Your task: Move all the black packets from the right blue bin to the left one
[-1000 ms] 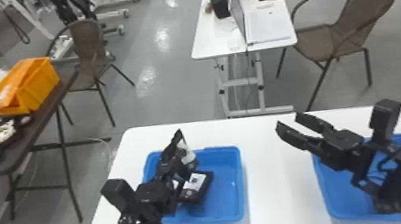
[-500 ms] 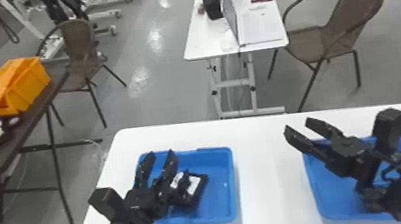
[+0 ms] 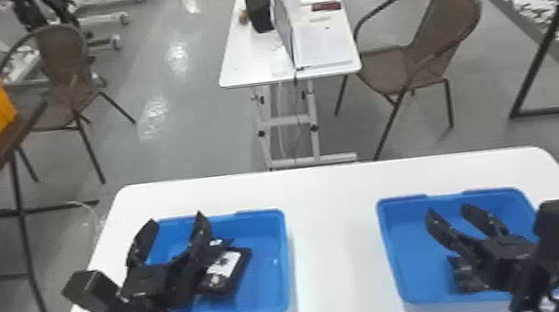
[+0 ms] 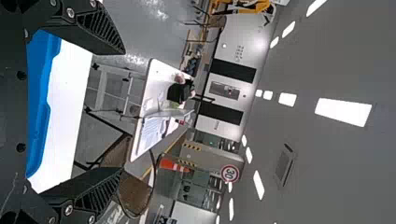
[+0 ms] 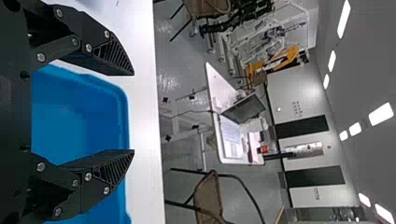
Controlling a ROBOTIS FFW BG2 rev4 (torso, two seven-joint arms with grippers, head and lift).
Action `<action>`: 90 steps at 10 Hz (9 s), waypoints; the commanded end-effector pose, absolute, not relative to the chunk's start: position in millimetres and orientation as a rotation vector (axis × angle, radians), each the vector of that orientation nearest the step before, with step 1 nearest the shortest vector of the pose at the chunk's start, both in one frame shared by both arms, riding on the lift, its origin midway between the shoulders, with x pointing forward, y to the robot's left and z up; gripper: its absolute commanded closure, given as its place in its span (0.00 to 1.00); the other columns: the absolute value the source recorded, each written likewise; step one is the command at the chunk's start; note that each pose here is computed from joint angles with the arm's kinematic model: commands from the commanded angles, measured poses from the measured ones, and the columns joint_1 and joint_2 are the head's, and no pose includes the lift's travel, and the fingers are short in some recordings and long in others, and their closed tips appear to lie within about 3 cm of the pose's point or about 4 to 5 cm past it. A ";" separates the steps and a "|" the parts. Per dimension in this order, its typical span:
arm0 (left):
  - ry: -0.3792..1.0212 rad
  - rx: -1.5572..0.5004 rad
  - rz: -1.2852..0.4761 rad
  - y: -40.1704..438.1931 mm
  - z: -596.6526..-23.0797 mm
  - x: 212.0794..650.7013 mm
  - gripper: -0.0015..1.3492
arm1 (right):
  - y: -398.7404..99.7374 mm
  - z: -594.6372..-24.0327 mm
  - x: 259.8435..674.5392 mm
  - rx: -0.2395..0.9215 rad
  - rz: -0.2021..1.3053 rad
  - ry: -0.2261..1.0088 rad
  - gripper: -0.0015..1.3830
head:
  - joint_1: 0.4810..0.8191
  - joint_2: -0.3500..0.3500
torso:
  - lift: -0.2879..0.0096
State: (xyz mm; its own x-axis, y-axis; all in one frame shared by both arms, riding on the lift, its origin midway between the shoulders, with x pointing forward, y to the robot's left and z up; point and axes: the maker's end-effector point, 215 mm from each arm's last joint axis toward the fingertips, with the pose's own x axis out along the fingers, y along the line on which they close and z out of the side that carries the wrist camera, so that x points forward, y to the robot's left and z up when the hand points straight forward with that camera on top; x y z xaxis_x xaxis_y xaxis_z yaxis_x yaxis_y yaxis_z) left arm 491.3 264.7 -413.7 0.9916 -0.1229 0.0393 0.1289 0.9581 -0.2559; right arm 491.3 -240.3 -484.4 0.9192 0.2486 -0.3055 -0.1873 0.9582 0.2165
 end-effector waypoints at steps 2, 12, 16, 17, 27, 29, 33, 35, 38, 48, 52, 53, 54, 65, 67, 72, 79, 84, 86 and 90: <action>-0.021 -0.273 -0.131 261.3 -414.3 491.2 0.11 | -298.6 -503.6 471.6 0.143 0.063 0.489 0.36 | 0.63 0.51 | 0.97; -0.014 -0.285 -0.134 258.7 -416.0 491.6 0.11 | -336.5 -583.4 446.2 0.142 0.068 0.845 0.35 | 0.63 0.37 | 0.97; -0.008 -0.288 -0.134 258.4 -418.0 490.9 0.11 | -335.4 -601.5 456.6 0.141 0.081 0.847 0.35 | 0.63 0.37 | 0.97; -0.007 -0.290 -0.133 258.6 -418.7 490.7 0.11 | -335.6 -606.5 456.5 0.141 0.077 0.859 0.35 | 0.63 0.37 | 0.97; -0.011 -0.294 -0.114 267.9 -420.5 485.9 0.11 | -338.0 -593.9 460.6 0.197 0.003 0.791 0.92 | 0.63 0.38 | 0.97; -0.014 -0.293 -0.114 268.1 -419.6 485.9 0.11 | -340.6 -583.9 466.4 0.196 -0.013 0.747 0.92 | 0.63 0.38 | 0.97; -0.021 -0.286 -0.114 268.3 -417.0 486.5 0.11 | -321.5 -541.6 493.9 0.257 0.021 0.628 0.92 | 0.63 0.39 | 0.97; -0.024 -0.285 -0.116 267.4 -415.9 487.2 0.11 | -300.1 -529.2 506.6 0.316 0.062 0.586 0.92 | 0.63 0.42 | 0.97; -0.036 -0.314 -0.130 257.6 -410.3 491.8 0.11 | -225.5 -465.6 539.3 0.360 0.245 0.483 0.92 | 0.63 0.48 | 0.97; -0.091 -0.642 -0.284 159.6 -365.1 525.0 0.11 | -20.4 -368.6 565.3 0.542 0.758 0.408 0.92 | 0.63 0.70 | 0.97; -0.091 -0.663 -0.311 149.3 -358.4 530.1 0.11 | 48.6 -371.7 537.5 0.679 0.920 0.484 0.92 | 0.63 0.75 | 0.97; -0.096 -0.665 -0.321 147.0 -355.1 530.7 0.11 | 50.7 -372.8 536.4 0.677 0.926 0.490 0.92 | 0.63 0.77 | 0.97; -0.098 -0.670 -0.328 144.2 -353.4 531.1 0.11 | 51.5 -372.2 536.7 0.679 0.930 0.489 0.92 | 0.63 0.79 | 0.97; -0.132 -0.659 -0.267 158.7 -348.5 529.7 0.79 | 64.7 -374.3 522.3 0.666 1.005 0.507 0.92 | 0.63 0.82 | 0.97; -0.118 -0.644 -0.284 156.5 -347.2 531.3 0.89 | 64.7 -374.8 521.9 0.666 1.007 0.507 0.92 | 0.63 0.83 | 0.97; -0.137 -0.630 -0.278 160.6 -342.8 530.5 0.89 | 62.9 -371.1 522.3 0.673 1.019 0.483 0.17 | 0.63 0.83 | 0.97; 0.024 -0.263 -0.074 246.9 -439.2 484.6 0.90 | -73.8 -432.3 517.3 0.431 0.759 0.406 0.14 | 0.63 0.84 | 0.97; 0.031 -0.272 -0.079 239.5 -452.7 472.6 0.01 | -150.2 -448.2 509.5 0.224 0.579 0.310 0.14 | 0.63 0.68 | 0.97; -0.042 -0.286 -0.092 235.7 -418.5 463.2 0.09 | -183.1 -435.1 496.9 0.090 0.452 0.247 0.14 | 0.63 0.62 | 0.97; 0.045 -0.107 -0.066 271.9 -435.6 389.8 0.05 | -211.4 -452.0 421.7 0.045 0.321 0.264 0.14 | 0.63 0.59 | 0.97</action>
